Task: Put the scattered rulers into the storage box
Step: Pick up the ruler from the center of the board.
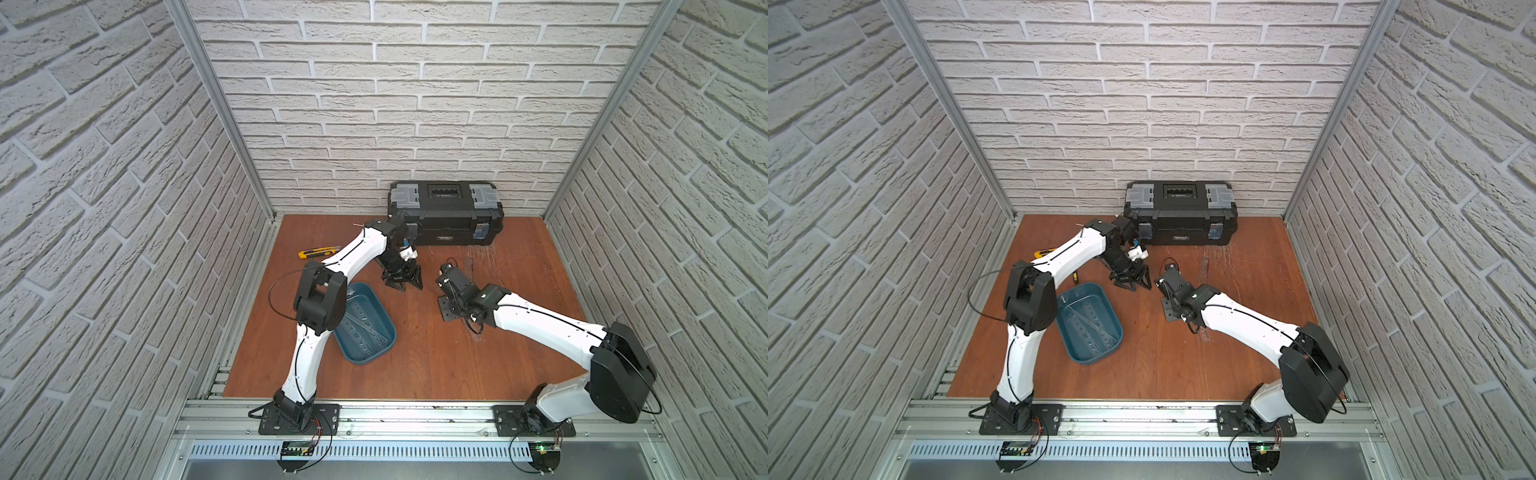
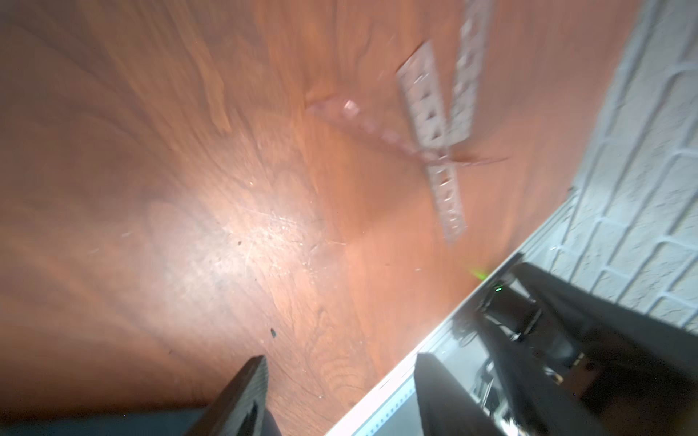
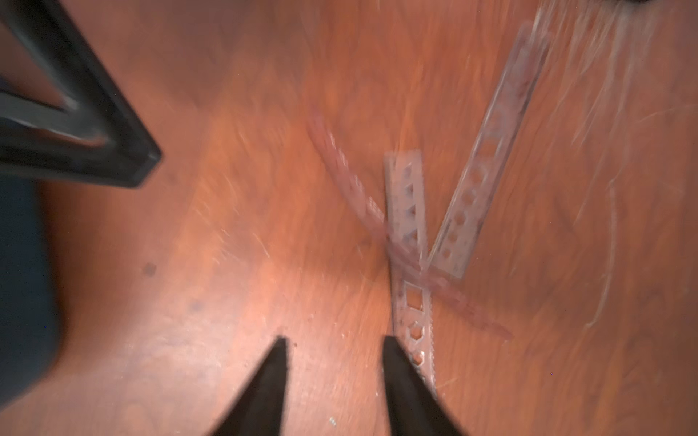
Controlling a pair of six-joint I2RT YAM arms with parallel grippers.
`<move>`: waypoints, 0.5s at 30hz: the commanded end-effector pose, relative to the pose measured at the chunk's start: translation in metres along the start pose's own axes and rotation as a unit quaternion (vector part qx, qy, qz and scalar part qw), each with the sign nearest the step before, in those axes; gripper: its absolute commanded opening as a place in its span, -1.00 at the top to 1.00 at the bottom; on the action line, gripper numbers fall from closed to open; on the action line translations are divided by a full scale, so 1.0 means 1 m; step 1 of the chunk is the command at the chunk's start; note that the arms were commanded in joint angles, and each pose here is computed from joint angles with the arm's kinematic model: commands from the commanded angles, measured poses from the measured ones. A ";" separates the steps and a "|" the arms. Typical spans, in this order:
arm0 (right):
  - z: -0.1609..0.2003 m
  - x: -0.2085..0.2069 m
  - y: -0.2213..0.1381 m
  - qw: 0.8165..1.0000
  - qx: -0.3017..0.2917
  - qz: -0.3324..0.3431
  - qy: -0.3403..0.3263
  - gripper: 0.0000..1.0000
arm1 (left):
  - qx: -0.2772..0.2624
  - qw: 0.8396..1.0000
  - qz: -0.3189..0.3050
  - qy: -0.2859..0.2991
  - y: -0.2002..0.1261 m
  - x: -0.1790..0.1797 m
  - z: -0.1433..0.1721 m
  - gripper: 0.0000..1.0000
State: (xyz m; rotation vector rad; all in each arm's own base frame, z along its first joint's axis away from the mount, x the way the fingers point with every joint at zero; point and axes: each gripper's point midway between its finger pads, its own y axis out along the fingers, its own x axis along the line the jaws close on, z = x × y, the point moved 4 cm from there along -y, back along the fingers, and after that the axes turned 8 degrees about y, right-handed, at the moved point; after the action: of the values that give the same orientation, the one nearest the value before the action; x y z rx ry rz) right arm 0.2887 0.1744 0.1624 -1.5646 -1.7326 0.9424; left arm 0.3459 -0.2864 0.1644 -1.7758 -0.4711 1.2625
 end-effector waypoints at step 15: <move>-0.023 -0.002 0.078 0.980 0.145 -0.025 -0.133 -0.28 | -0.113 0.993 0.019 0.026 -0.097 -0.022 0.038 -0.35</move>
State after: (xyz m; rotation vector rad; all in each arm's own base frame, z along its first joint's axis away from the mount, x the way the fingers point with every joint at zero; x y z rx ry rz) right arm 0.3406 0.1736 0.1047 -1.2834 -1.6666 1.3747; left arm 0.3216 -0.2387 0.2512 -1.9774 -0.5771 1.2287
